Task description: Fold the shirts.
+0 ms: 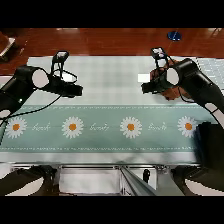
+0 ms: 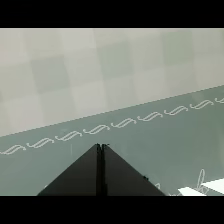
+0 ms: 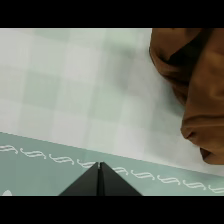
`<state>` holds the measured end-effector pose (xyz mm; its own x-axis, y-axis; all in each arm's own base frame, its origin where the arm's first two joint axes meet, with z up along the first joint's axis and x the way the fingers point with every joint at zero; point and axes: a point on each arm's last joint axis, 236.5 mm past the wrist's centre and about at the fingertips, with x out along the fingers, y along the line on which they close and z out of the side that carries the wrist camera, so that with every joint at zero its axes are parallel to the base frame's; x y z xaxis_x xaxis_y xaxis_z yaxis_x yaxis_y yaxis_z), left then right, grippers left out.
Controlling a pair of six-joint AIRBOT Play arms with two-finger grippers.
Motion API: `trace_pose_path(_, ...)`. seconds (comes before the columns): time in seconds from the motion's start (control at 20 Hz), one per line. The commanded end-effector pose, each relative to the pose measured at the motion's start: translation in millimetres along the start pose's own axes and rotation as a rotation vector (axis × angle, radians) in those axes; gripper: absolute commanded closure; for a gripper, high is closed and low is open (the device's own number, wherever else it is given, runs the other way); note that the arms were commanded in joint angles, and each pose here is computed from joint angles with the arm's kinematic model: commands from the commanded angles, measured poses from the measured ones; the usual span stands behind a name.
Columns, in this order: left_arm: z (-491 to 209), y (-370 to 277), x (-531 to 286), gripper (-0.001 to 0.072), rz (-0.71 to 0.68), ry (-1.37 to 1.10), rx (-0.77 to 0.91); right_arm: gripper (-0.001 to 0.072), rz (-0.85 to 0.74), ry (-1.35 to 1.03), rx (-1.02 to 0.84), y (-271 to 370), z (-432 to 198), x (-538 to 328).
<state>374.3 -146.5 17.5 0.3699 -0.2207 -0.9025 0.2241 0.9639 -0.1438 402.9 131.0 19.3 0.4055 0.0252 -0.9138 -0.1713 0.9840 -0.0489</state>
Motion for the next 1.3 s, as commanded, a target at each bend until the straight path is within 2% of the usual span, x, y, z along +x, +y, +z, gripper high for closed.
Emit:
trace_pose_path(0.0,0,0,0,0.0688,0.000,0.000,0.001,0.0690,0.001,0.000,0.000,0,0,0)
trace_pose_path(0.65,12,-1,0,0.0688,-0.004,-0.051,0.001,0.0690,-0.003,-0.003,-0.003,-1,1,0)
trace_pose_path(0.8,46,0,-2,0.0687,-0.002,-0.191,0.009,0.0690,-0.091,-0.169,-0.089,-19,41,-4)
trace_pose_path(0.85,58,3,-3,0.0657,0.013,-0.243,0.024,0.0690,-0.103,-0.203,-0.097,-22,49,-6)
trace_pose_path(0.9,71,7,-2,0.0501,0.033,-0.298,0.046,0.0690,-0.108,-0.247,-0.113,-22,59,-8)
trace_pose_path(0.95,84,10,-3,0.0244,0.052,-0.351,0.071,0.0663,-0.112,-0.300,-0.132,-21,72,-10)
trace_pose_path(1.0,96,14,-2,0.0200,0.072,-0.398,0.099,0.0444,-0.129,-0.351,-0.151,-22,84,-11)
trace_pose_path(1.05,103,17,-3,0.0200,0.086,-0.426,0.115,0.0299,-0.169,-0.403,-0.149,-32,98,-10)
trace_pose_path(1.1,107,19,-4,0.0201,0.088,-0.446,0.112,0.0299,-0.224,-0.434,-0.117,-52,107,-6)
trace_pose_path(1.15,109,22,-5,0.0201,0.092,-0.451,0.107,0.0301,-0.296,-0.445,-0.010,-88,109,1)
trace_pose_path(1.25,109,28,-6,0.0201,0.098,-0.450,0.095,0.0302,-0.379,-0.445,0.284,-167,101,19)
